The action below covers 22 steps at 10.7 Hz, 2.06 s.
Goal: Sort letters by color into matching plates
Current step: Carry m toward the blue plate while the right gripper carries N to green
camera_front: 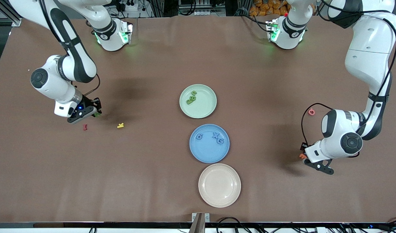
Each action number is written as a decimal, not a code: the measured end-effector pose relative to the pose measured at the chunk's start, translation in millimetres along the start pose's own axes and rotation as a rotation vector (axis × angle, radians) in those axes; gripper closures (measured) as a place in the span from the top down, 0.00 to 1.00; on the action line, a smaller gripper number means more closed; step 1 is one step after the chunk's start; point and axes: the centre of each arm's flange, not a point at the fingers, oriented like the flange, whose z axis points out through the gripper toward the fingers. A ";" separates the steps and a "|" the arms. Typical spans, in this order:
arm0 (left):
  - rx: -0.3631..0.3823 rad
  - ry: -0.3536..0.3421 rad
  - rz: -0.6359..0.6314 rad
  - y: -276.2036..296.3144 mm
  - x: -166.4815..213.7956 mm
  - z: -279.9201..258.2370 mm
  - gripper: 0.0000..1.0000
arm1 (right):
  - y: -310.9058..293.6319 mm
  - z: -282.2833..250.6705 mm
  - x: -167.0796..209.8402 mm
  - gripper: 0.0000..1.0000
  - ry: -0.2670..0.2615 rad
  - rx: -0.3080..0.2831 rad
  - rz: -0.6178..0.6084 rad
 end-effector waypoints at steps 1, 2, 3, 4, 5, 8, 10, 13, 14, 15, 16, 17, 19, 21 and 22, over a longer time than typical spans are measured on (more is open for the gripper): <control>0.001 0.001 0.000 -0.2 0.1 -1.4 0.42 | -14.1 -1.4 11.0 0.32 0.006 0.002 0.031; 0.000 0.002 0.005 3.2 1.4 -1.9 0.41 | -31.3 -2.6 23.0 0.32 0.011 0.004 0.063; -0.003 0.003 0.014 9.1 3.9 -2.5 0.41 | -47.0 -3.2 32.6 0.32 0.014 0.005 0.087; -0.008 0.008 0.025 17.4 7.6 -4.3 0.41 | -62.2 -3.1 40.1 0.32 0.015 0.008 0.112; -0.015 0.019 0.037 25.9 12.4 -8.6 0.41 | -80.8 -2.5 48.0 0.32 0.015 0.011 0.142; -0.037 0.035 0.001 49.0 23.4 -27.5 0.41 | -135.7 -0.4 65.8 0.32 0.011 0.018 0.219; -0.056 0.042 -0.056 72.6 31.6 -44.6 0.41 | -157.8 -0.1 74.3 0.32 0.013 0.021 0.287; -0.084 0.044 -0.118 110.9 41.8 -56.6 0.41 | -201.7 3.5 96.4 0.32 0.017 0.029 0.381; -0.094 0.037 -0.137 126.4 44.5 -59.6 0.41 | -220.0 5.5 104.8 0.32 0.018 0.033 0.419; -0.107 0.036 -0.153 142.3 47.5 -64.4 0.41 | -239.6 8.6 112.4 0.32 0.015 0.036 0.455; -0.125 0.041 -0.178 158.8 51.0 -70.8 0.41 | -260.8 12.1 119.5 0.32 0.010 0.040 0.486; -0.146 0.044 -0.223 177.9 54.3 -78.1 0.41 | -280.1 15.9 126.1 0.32 0.005 0.043 0.512; -0.177 0.039 -0.303 229.4 60.1 -90.8 0.41 | -306.3 22.7 136.3 0.32 0.001 0.048 0.564; -0.179 0.026 -0.365 288.1 62.5 -95.3 0.41 | -331.6 28.9 143.5 0.32 -0.004 0.052 0.627; -0.179 0.024 -0.383 314.3 62.7 -97.9 0.41 | -345.0 31.3 146.4 0.32 -0.012 0.052 0.651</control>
